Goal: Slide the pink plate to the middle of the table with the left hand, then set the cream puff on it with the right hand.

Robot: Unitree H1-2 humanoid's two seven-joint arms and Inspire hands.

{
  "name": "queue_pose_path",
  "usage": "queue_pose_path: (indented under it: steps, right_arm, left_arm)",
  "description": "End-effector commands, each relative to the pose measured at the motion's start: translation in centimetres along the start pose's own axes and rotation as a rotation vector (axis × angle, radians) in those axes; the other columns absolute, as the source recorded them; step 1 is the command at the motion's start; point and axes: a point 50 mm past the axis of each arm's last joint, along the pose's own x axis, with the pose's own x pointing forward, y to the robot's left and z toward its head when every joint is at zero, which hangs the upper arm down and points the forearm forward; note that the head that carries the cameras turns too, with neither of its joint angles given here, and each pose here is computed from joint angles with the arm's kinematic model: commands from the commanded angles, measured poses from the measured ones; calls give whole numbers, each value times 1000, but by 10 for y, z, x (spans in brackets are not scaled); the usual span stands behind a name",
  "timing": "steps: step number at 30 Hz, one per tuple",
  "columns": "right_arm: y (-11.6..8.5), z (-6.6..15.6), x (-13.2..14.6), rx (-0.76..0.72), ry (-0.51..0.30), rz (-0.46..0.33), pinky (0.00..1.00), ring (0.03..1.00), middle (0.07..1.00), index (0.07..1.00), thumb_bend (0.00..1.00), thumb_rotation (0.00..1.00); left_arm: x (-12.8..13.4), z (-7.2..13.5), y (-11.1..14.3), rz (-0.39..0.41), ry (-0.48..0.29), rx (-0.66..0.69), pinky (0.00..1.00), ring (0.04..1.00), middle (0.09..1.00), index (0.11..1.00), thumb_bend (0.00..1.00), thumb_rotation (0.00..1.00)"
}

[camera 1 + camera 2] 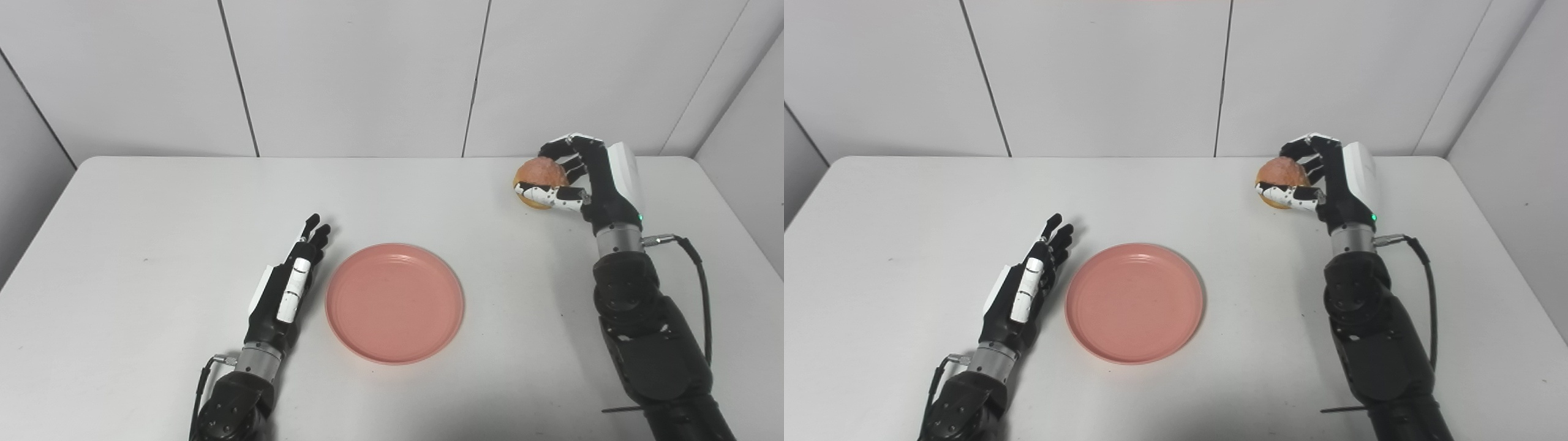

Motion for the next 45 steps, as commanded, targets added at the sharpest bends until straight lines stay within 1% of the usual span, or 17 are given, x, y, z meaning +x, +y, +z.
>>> queue_pose_path:
  steps: [1, 6, 9, 14, 16, 18, 19, 23, 27, 29, 30, 31, 33, 36, 40, 45]
  right_arm:
    - [-6, 26, 6, 23, -108, -13, 373, 416, 543, 479, 506, 0]
    - [7, 42, -3, 43, -164, 32, 341, 415, 539, 478, 506, 0]
    - [17, 51, -11, 49, -204, 78, 334, 416, 539, 478, 506, 0]
    - [33, 58, -22, 68, -243, 145, 338, 413, 544, 480, 505, 0]
    - [38, 59, -26, 76, -257, 166, 338, 413, 544, 480, 505, 0]
    - [43, 60, -30, 81, -272, 184, 322, 448, 504, 479, 510, 0]
    - [46, 60, -32, 80, -277, 194, 317, 452, 499, 479, 511, 0]
    - [52, 62, -38, 71, -285, 231, 326, 456, 494, 479, 512, 0]
    - [62, 65, -47, 88, -282, 278, 309, 453, 494, 479, 512, 0]
    - [67, 65, -52, 94, -294, 302, 330, 456, 494, 479, 512, 0]
    - [70, 64, -54, 95, -304, 315, 350, 431, 528, 479, 508, 0]
    - [73, 64, -56, 93, -310, 327, 382, 427, 536, 479, 507, 0]
    - [78, 62, -59, 88, -320, 352, 418, 430, 533, 479, 508, 0]
    - [84, 61, -64, 80, -329, 379, 414, 425, 536, 479, 508, 0]
    - [90, 59, -69, 84, -343, 404, 437, 433, 528, 479, 509, 0]
    - [99, 56, -76, 74, -365, 410, 433, 437, 520, 478, 510, 0]
  left_arm:
    - [-16, -17, -6, 11, 55, -12, 1000, 984, 962, 960, 631, 1000]
    - [-17, -15, -11, 18, 51, -19, 1000, 989, 968, 963, 607, 1000]
    - [-17, -15, -14, 26, 48, -9, 1000, 983, 962, 957, 609, 1000]
    - [-17, -15, -17, 30, 50, 1, 1000, 978, 958, 954, 603, 1000]
    - [-17, -14, -18, 29, 48, 3, 1000, 978, 960, 955, 604, 1000]
    - [-17, -13, -19, 24, 49, 8, 1000, 979, 959, 956, 604, 1000]
    - [-17, -13, -20, 23, 50, 11, 1000, 980, 959, 956, 605, 1000]
    - [-16, -12, -21, 22, 45, 9, 1000, 977, 955, 956, 608, 1000]
    - [-15, -13, -23, 29, 43, 18, 1000, 973, 953, 951, 621, 1000]
    - [-15, -12, -24, 33, 44, 16, 1000, 970, 951, 949, 625, 1000]
    - [-14, -12, -25, 33, 44, 17, 1000, 971, 953, 950, 626, 1000]
    - [-14, -12, -25, 33, 45, 19, 1000, 971, 953, 951, 625, 1000]
    - [-14, -12, -26, 33, 45, 25, 1000, 969, 952, 950, 635, 1000]
    - [-13, -11, -28, 35, 42, 27, 999, 960, 945, 946, 633, 1000]
    - [-13, -11, -28, 30, 47, 26, 1000, 964, 949, 949, 624, 1000]
    - [-13, -8, -29, 31, 49, 23, 1000, 965, 949, 948, 618, 1000]
